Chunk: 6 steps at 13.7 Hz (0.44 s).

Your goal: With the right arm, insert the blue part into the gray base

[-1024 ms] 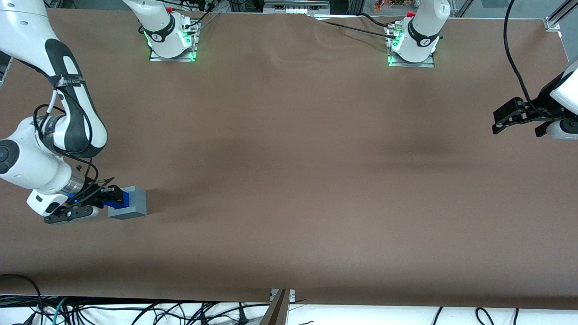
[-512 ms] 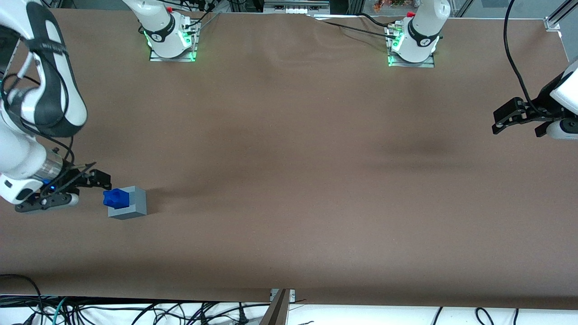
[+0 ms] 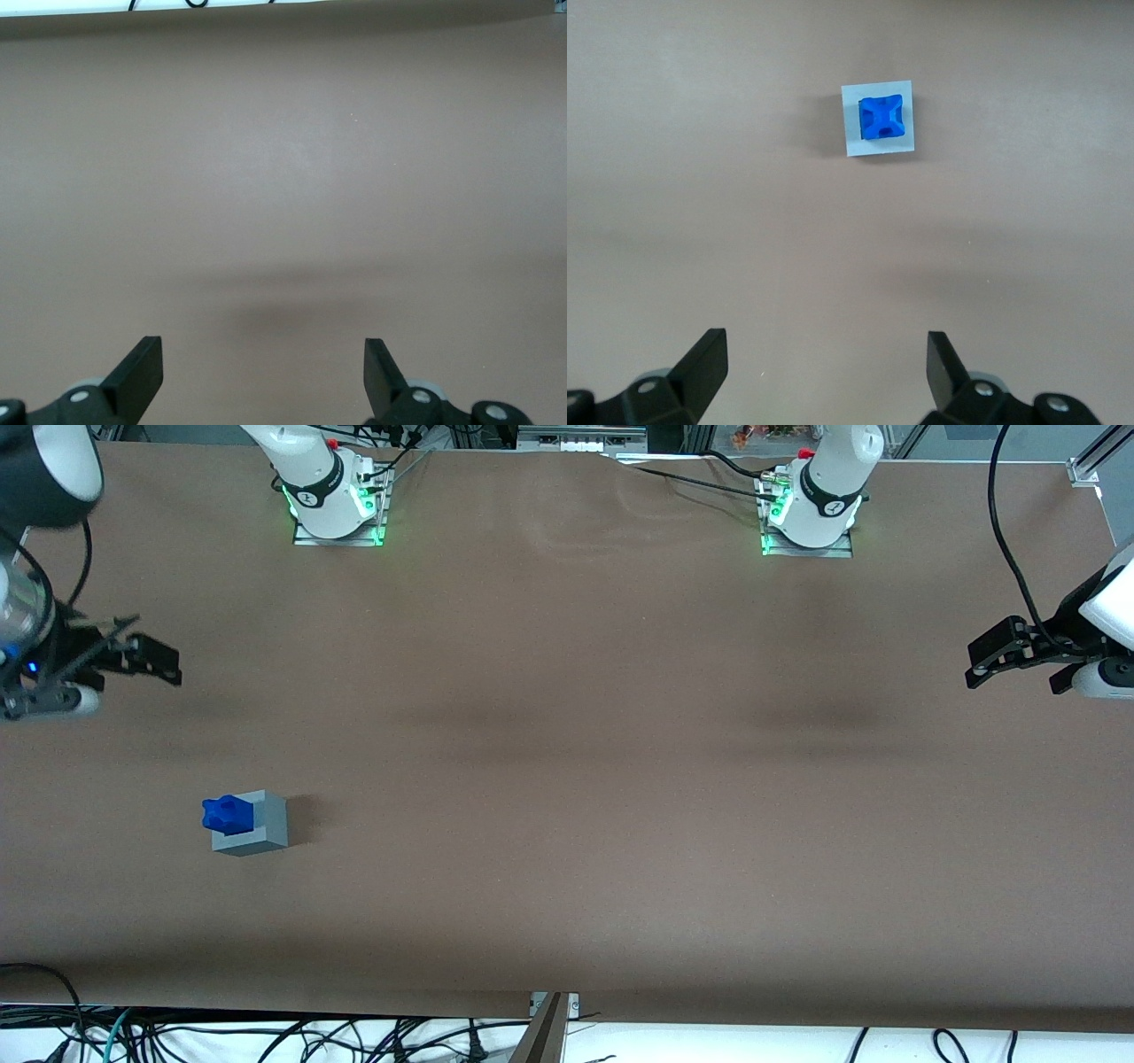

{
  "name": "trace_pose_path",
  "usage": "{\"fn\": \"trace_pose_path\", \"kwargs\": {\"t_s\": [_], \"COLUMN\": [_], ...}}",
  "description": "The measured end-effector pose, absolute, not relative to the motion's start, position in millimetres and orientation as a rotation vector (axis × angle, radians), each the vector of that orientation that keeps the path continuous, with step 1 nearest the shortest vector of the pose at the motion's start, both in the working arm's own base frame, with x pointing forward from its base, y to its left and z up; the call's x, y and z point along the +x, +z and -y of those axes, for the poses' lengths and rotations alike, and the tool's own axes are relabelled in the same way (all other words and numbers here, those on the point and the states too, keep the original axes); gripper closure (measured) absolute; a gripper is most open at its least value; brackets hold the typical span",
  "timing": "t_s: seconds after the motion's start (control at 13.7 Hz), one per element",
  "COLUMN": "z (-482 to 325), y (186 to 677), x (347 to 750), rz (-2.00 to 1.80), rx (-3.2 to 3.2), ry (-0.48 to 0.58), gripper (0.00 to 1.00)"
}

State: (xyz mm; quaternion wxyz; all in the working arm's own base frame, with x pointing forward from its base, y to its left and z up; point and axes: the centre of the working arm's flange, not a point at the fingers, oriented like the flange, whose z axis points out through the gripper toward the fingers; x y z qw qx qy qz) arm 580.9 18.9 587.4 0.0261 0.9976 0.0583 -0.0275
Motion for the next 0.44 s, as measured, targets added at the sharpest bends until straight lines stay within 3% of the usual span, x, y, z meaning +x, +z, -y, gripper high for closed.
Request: {"fn": "trace_pose_path", "kwargs": {"t_s": [0.44], "z": [-21.5], "y": [586.5], "x": [581.1], "rz": [-0.180], "rx": [3.086], "ry": [-0.088], "gripper": [0.00]}}
